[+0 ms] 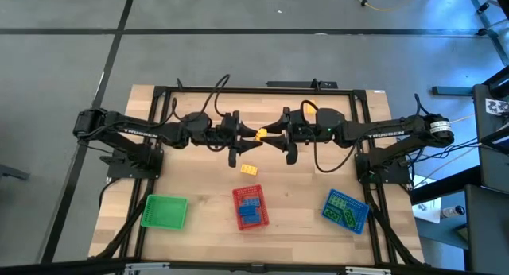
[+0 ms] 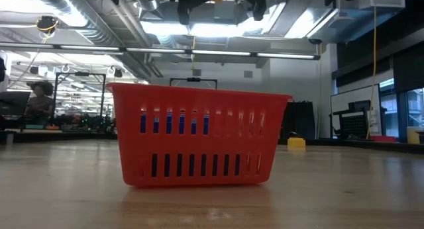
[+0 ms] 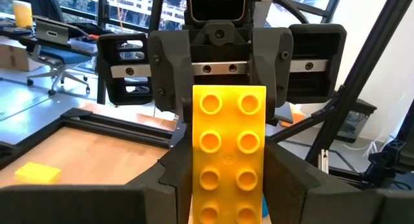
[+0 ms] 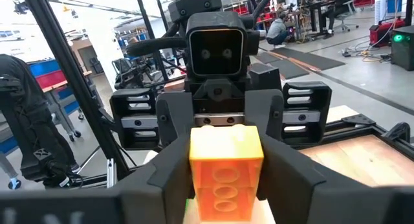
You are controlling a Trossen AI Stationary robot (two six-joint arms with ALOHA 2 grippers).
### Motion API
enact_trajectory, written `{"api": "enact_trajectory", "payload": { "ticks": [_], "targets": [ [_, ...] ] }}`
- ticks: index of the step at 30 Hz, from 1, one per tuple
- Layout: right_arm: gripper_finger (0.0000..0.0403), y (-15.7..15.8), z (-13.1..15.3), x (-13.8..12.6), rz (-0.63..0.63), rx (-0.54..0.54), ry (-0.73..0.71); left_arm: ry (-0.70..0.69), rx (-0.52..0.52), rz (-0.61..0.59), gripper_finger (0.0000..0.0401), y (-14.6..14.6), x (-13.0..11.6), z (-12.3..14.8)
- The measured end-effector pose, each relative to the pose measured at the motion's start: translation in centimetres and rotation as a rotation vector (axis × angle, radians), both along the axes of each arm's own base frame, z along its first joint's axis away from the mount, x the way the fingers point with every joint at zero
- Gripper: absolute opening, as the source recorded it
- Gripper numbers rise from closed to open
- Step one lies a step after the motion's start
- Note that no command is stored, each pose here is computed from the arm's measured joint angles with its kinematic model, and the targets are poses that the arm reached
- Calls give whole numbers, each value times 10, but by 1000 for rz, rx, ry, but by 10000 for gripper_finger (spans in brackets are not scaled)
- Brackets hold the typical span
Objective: Sort & place blocks by color
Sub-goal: Put the left yellow game piece into the green bin
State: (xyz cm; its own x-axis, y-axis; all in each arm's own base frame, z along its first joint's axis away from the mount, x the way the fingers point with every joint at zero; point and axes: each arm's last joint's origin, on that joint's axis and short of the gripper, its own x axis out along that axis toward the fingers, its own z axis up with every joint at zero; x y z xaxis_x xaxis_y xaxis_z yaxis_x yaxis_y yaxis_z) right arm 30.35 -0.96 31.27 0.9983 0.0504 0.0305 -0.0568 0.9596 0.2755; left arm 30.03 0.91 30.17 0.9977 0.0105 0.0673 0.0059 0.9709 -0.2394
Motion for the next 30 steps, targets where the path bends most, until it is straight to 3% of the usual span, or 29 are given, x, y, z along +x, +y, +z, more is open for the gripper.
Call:
{"api": "enact_trajectory", "payload": {
  "ticks": [6,11,15,23,30],
  "targets": [
    [143,0,0,0,0,-1,1,5,-2,-4,135,0,0,0],
    [143,0,0,0,10,1,-2,24,-12,-6,198,1,0,-2],
    [143,0,4,-4,22,-8,-4,63,-16,-38,225,8,-10,3],
    [143,-5,1,-32,19,-41,229,174,-26,6,227,23,-74,31],
    [143,-4,-3,-69,-24,-48,300,54,-31,140,227,19,-131,22]
  ]
}}
